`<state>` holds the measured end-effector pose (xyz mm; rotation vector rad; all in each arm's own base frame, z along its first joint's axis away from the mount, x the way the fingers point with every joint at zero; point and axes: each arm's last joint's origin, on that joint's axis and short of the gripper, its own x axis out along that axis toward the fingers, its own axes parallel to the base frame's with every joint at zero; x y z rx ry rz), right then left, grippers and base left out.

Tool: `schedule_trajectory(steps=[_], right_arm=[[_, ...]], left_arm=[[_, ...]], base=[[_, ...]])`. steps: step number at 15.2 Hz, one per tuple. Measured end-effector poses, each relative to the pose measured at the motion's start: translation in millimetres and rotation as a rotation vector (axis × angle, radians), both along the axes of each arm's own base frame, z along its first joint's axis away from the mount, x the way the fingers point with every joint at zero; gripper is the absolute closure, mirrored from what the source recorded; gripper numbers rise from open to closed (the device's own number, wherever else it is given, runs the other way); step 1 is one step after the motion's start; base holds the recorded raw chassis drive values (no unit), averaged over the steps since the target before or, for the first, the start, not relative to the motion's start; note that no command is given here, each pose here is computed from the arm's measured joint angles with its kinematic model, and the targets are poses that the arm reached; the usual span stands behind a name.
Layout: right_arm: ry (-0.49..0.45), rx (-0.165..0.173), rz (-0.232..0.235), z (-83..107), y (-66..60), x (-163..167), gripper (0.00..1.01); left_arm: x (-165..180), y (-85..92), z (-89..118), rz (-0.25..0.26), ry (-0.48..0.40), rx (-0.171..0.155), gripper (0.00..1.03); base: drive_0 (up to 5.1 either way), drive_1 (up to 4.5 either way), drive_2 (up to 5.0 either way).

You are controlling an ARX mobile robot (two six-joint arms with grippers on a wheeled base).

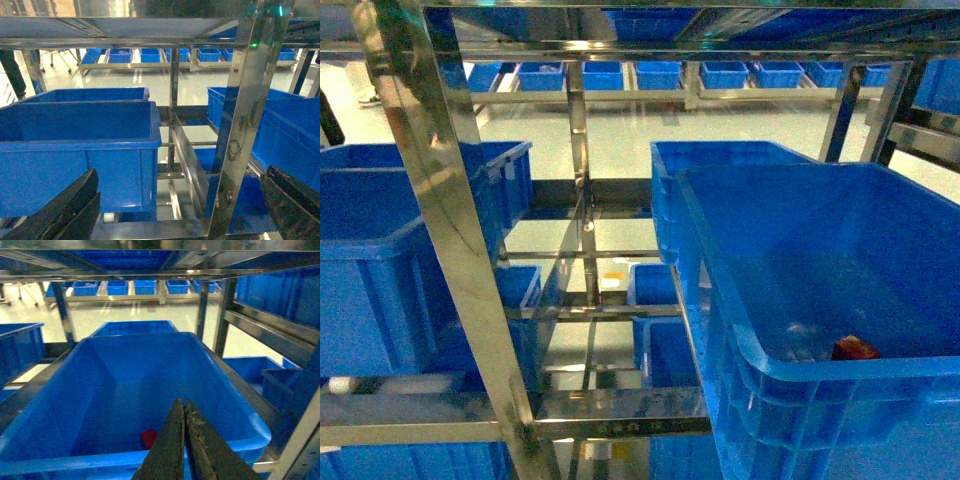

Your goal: Pick red block from blue box to shelf

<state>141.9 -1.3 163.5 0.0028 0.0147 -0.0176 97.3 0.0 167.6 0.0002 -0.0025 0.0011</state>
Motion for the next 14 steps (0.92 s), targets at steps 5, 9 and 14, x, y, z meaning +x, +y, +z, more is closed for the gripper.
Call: schedule_trajectory(steps=[5, 9, 14], right_arm=[[-0.024, 0.0, 0.016, 6.2, 1.2, -15.0, 0.99], [-0.026, 0.0, 0.016, 7.1, 1.2, -23.7, 0.99], [-0.027, 0.0, 0.016, 6.9, 1.2, -31.4, 0.99]], left_arm=[[0.0, 0.0, 0.0, 0.0, 0.0, 0.0, 0.05], [0.0, 0.0, 0.0, 0.0, 0.0, 0.0, 0.05], [0.0, 0.0, 0.0, 0.0, 0.0, 0.0, 0.05]], base=[[0.0, 0.0, 0.0], [0.0, 0.0, 0.0], [0.0, 0.0, 0.0]])
